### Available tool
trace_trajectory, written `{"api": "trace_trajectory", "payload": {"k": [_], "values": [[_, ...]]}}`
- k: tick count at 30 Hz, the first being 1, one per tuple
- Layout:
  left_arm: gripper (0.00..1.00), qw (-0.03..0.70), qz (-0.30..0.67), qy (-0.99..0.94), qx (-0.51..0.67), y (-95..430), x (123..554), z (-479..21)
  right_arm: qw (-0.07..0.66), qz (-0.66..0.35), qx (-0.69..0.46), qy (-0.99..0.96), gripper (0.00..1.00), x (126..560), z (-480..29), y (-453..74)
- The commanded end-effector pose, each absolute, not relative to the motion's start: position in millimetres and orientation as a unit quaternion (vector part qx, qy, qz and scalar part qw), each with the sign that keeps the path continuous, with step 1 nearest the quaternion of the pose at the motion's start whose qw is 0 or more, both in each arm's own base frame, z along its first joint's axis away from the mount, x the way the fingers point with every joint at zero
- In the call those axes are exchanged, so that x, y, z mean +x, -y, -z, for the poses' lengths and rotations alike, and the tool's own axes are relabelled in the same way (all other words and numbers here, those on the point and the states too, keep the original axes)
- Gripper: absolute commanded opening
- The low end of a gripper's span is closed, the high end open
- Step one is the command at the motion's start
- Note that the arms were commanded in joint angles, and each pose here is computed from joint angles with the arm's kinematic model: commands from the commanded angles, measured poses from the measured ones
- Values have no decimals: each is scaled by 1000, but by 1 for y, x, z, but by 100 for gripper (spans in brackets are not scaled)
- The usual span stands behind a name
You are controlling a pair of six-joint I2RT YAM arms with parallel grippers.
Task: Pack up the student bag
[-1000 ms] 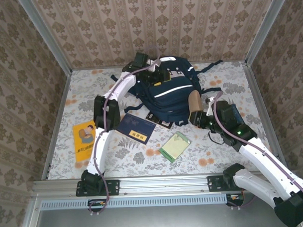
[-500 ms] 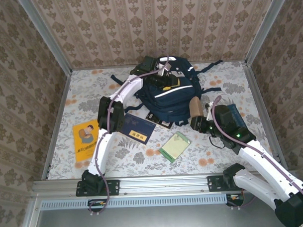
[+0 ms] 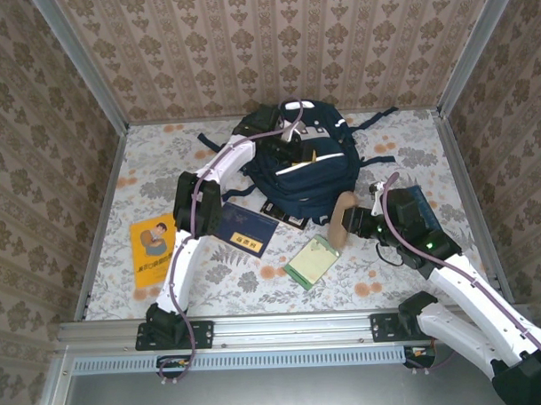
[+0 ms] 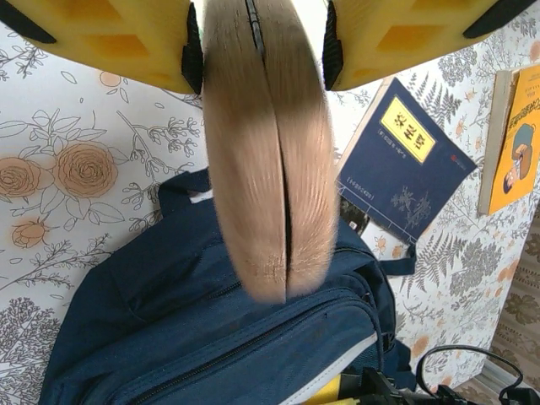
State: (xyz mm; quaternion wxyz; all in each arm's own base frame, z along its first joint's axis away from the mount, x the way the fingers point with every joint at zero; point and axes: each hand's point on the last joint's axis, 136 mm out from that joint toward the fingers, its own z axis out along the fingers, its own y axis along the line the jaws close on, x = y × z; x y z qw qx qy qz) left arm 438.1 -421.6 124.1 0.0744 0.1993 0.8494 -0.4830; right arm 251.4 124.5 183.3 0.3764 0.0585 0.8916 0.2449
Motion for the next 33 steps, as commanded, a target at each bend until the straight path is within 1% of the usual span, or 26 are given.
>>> {"api": "trace_trajectory", "payload": {"k": [1, 5, 6, 8, 10, 12, 13, 16, 19, 20, 21, 29, 33], "values": [[39, 73, 477, -850, 208, 420, 429, -142, 390, -237, 68, -887, 45, 254, -185, -118], [30, 69, 470, -856, 204, 419, 430, -131, 383, -234, 72, -891, 45, 257, -177, -119], [26, 69, 467, -857, 203, 419, 430, -129, 380, -233, 74, -892, 45, 258, -174, -120], [16, 69, 465, -858, 205, 420, 430, -125, 370, -226, 77, -898, 45, 261, -164, -119], [10, 68, 465, -859, 204, 420, 430, -124, 353, -202, 91, -909, 46, 262, -152, -113], [2, 70, 467, -857, 204, 421, 432, -125, 334, -158, 113, -922, 57, 263, -139, -100], [0, 71, 468, -857, 205, 421, 432, -126, 325, -131, 127, -928, 64, 262, -134, -91], [0, 77, 470, -854, 210, 422, 433, -132, 293, -46, 166, -940, 81, 257, -120, -62], [0, 83, 473, -852, 209, 422, 436, -137, 259, 21, 192, -947, 91, 250, -110, -41], [0, 83, 474, -851, 208, 422, 437, -138, 249, 43, 204, -946, 96, 249, -107, -33], [0, 84, 476, -851, 207, 422, 437, -139, 241, 57, 211, -945, 98, 247, -103, -29], [0, 94, 505, -834, 201, 424, 443, -162, 230, 150, 249, -929, 100, 252, -92, 10], [0, 104, 522, -823, 197, 422, 449, -179, 202, 140, 251, -936, 100, 261, -74, 15]]}}
